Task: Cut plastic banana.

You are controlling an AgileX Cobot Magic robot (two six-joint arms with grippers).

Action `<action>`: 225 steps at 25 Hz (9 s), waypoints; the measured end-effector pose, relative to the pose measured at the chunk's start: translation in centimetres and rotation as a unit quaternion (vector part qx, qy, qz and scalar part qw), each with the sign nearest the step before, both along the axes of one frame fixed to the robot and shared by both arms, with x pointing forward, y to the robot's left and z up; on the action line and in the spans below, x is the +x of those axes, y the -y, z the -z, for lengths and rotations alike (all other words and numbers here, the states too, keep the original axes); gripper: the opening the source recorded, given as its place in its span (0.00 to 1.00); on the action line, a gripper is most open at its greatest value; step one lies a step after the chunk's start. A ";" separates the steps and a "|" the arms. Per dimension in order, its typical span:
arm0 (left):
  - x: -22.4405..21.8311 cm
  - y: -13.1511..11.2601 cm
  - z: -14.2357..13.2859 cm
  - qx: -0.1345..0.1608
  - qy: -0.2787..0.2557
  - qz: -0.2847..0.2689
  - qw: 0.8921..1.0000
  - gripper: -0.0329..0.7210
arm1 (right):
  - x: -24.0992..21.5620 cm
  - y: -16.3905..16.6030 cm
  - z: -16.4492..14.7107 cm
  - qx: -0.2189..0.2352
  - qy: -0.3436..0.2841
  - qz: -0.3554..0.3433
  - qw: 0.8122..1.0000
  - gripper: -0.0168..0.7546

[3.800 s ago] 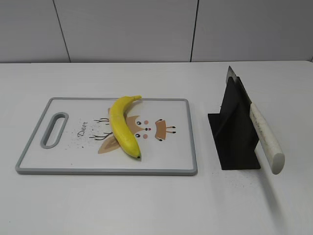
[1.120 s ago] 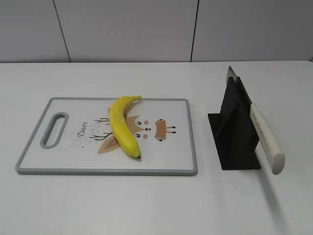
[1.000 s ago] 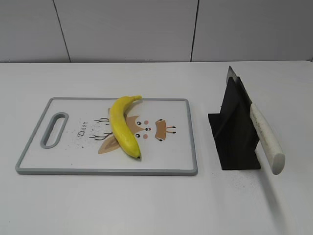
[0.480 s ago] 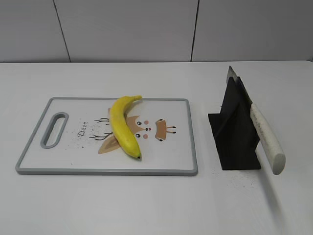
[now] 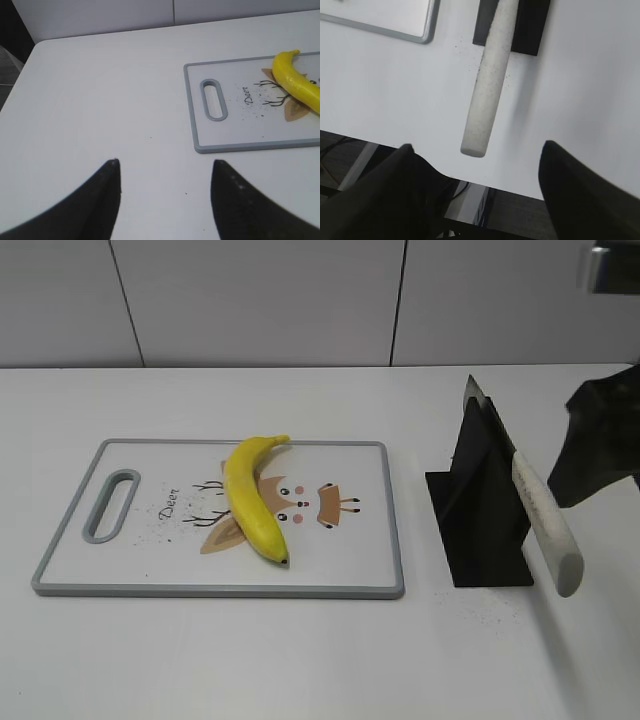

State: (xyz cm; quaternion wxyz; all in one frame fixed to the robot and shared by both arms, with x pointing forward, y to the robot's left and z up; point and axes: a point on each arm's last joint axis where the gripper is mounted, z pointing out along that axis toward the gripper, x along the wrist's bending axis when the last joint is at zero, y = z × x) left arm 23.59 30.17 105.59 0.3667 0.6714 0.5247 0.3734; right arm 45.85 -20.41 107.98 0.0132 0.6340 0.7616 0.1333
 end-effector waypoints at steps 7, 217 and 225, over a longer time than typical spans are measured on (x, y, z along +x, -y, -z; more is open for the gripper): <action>0.0 0.0 0.0 0.000 0.000 0.000 1.000 0.77 | 2.7 -1.3 4.0 -0.043 -0.051 0.022 0.998 0.79; 33.7 13.9 0.8 0.215 -0.091 0.525 0.818 0.84 | 20.6 -12.3 10.9 -0.071 0.082 -0.598 0.794 0.25; 31.9 12.7 -4.3 0.205 -0.048 0.446 0.870 0.83 | 19.9 -12.9 9.9 -0.074 0.088 -0.597 0.794 0.25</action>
